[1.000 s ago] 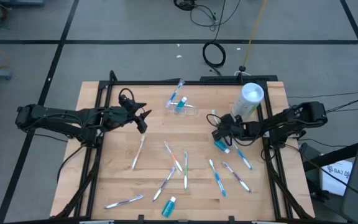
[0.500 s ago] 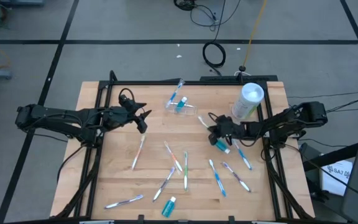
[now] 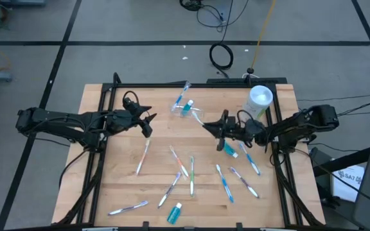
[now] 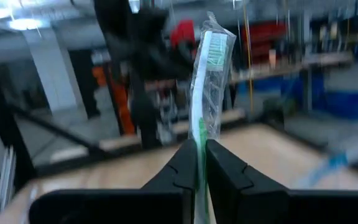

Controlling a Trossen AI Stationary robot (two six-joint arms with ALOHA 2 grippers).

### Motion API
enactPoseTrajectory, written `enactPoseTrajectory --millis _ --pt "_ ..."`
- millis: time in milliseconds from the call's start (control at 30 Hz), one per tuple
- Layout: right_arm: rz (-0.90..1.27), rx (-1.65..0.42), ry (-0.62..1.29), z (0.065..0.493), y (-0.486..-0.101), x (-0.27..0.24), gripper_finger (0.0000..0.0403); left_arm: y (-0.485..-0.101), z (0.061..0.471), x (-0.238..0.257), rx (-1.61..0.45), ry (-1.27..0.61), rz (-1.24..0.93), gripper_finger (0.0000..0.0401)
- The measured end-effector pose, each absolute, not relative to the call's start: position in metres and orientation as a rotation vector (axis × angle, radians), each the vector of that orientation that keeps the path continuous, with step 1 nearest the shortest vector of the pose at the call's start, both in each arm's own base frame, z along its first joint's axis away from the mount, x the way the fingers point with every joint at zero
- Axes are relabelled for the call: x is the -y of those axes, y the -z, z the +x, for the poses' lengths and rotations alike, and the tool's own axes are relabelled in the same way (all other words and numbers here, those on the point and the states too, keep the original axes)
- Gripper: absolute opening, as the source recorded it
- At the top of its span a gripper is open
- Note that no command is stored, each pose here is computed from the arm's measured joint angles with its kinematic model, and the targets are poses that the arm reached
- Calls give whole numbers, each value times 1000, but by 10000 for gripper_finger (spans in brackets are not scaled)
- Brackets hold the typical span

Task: Pick & Place toothbrushing station
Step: Put the top green toothbrush into the transparent organizer

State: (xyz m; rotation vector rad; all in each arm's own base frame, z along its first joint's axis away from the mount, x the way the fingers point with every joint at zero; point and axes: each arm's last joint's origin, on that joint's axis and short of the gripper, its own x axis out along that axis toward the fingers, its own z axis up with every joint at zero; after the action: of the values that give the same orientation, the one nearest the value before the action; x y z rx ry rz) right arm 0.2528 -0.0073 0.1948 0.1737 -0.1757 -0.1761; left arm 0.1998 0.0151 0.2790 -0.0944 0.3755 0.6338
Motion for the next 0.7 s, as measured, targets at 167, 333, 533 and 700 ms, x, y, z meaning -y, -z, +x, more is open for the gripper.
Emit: enactPoseTrajectory --millis 167,333,533,700 --pt "64 192 189 277 -223 9 12 -279 200 -15 -372 -635 -102 189" --pt "-37 145 419 299 -244 16 11 -279 200 -15 -366 -638 -119 189" --pt "-22 217 515 314 -234 39 14 -279 200 -13 -367 -629 -114 189" --pt "-18 317 577 325 -206 61 14 -279 200 -13 -369 -627 -108 189"
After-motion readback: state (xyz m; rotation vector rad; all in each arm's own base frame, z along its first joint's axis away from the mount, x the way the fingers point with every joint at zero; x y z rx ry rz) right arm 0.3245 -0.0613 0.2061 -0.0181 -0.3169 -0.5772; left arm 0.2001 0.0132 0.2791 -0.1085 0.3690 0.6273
